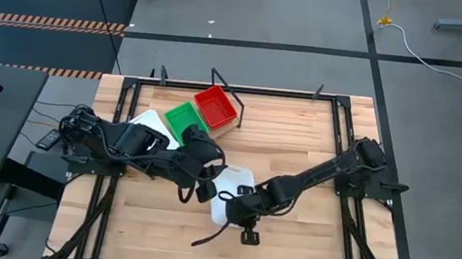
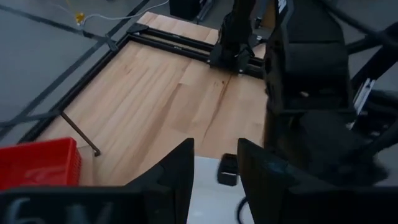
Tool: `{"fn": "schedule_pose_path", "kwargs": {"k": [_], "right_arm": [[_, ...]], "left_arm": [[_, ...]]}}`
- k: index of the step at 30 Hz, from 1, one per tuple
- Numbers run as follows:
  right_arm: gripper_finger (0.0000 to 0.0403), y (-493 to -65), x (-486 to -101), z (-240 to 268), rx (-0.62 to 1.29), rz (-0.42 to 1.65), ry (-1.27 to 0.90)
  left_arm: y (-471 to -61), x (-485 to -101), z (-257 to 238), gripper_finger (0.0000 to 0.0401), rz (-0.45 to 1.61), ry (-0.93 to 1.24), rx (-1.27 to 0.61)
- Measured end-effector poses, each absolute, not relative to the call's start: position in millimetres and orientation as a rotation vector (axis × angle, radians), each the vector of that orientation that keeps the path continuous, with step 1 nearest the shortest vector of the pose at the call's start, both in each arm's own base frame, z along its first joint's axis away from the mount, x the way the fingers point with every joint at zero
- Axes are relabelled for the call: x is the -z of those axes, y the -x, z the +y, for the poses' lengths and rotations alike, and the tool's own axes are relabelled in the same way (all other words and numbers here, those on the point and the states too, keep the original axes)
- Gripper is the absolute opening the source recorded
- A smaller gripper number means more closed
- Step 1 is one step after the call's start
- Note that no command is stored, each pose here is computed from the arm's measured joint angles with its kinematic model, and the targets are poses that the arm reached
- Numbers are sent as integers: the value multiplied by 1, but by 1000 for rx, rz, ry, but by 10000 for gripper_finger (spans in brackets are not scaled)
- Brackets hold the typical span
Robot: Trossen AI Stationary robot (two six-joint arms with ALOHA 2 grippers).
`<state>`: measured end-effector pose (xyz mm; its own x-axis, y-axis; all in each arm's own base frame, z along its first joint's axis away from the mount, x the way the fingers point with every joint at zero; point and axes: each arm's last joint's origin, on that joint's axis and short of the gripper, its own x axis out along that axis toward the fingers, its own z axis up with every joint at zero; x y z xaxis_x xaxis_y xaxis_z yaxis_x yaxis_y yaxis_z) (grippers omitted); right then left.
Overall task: Stack baskets on shelf by color
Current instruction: Stack the white bin on top of the white bin on the shelf
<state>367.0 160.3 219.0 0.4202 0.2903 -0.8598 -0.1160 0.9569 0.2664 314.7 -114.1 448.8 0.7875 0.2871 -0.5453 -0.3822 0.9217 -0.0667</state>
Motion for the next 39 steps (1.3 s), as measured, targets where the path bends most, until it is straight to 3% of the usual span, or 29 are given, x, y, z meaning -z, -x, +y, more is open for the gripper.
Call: {"fn": "schedule_pose_path", "kwargs": {"k": [8,16,23,30,39], "right_arm": [[41,-366,-216,149,-318,1137,-31],[145,-367,-216,143,-331,1141,43],[216,-327,-242,125,-222,1375,32],[222,-276,-299,106,-188,1382,56],[216,-199,-366,81,-85,1219,-107]], "left_arm": [[-315,-449,-114,130,518,383,-422],[-315,-449,-113,130,465,548,-492],[-317,-443,-128,130,469,598,-482],[-336,-412,-155,130,577,522,-461],[-364,-363,-180,131,717,464,-454]]}}
